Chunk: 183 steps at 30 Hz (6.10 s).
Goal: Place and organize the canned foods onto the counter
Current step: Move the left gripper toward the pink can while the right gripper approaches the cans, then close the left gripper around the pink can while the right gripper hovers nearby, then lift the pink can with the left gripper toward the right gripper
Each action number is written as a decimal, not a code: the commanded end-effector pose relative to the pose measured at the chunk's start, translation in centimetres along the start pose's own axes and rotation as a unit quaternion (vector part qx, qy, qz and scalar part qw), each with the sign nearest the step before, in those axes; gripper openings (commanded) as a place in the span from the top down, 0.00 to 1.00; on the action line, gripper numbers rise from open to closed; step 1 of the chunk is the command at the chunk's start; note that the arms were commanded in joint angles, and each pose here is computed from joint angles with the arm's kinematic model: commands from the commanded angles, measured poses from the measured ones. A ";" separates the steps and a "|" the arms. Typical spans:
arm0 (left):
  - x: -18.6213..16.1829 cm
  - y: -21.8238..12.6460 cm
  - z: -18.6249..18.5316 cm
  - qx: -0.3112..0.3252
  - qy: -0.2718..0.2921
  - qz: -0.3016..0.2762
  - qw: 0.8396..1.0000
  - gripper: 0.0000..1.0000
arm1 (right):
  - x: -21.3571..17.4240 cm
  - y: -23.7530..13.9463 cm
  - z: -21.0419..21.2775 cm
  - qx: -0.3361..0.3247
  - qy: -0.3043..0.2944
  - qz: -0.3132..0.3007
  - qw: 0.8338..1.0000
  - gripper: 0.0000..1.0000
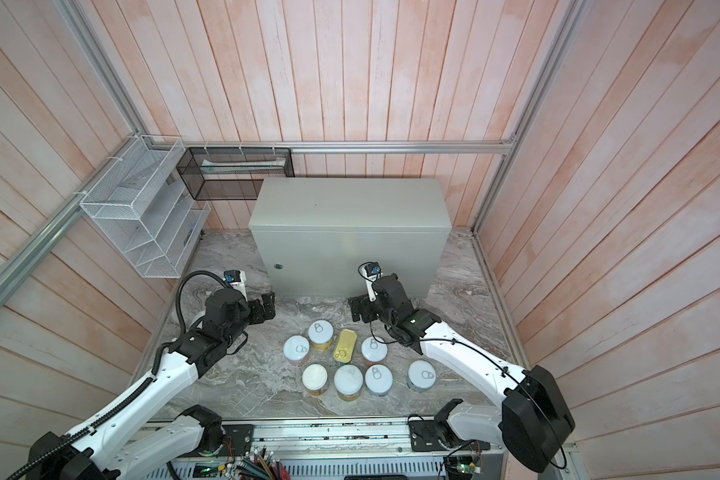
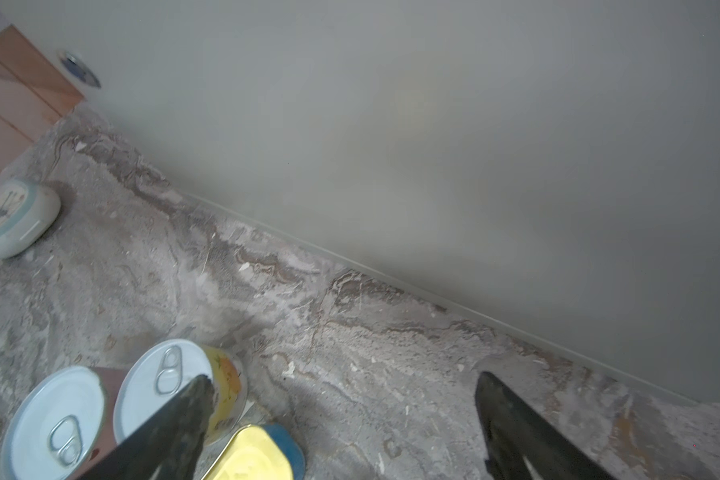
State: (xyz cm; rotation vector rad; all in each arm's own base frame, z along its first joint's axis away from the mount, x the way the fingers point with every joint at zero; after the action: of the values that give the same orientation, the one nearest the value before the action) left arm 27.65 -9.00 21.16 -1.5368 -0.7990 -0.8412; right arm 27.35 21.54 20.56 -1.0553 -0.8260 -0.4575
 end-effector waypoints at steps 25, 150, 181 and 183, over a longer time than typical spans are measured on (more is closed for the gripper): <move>-1.6 1.1 -0.1 0.002 -0.029 0.031 0.999 0.00 | -5.4 4.2 8.1 0.096 -0.053 0.134 0.985 0.04; 6.6 -4.4 -17.1 -0.288 0.058 0.213 0.932 0.42 | -0.2 -6.2 7.9 0.233 -0.143 -0.184 0.944 0.02; 4.8 -5.7 -17.4 -0.349 0.026 0.215 0.912 0.42 | 1.9 -4.9 9.6 0.244 -0.162 -0.217 0.931 0.02; 4.8 -5.8 -17.5 -0.353 0.024 0.215 0.910 0.42 | 2.0 -4.8 9.7 0.246 -0.162 -0.219 0.930 0.02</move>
State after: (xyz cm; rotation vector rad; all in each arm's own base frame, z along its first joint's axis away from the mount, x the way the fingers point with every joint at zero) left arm 24.63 -24.88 28.03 -2.1178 -0.0756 -0.8075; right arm 20.98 27.84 24.63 -0.5270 -1.3575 -0.3456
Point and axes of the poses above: each gripper's point midway between its finger pads, its own y axis out along the fingers, its own z axis along the line the jaws close on, x = y × z, the point moved 5 cm from there along -y, back along the fingers, and after that the axes turned 8 degrees about y, right-handed, at the moved point
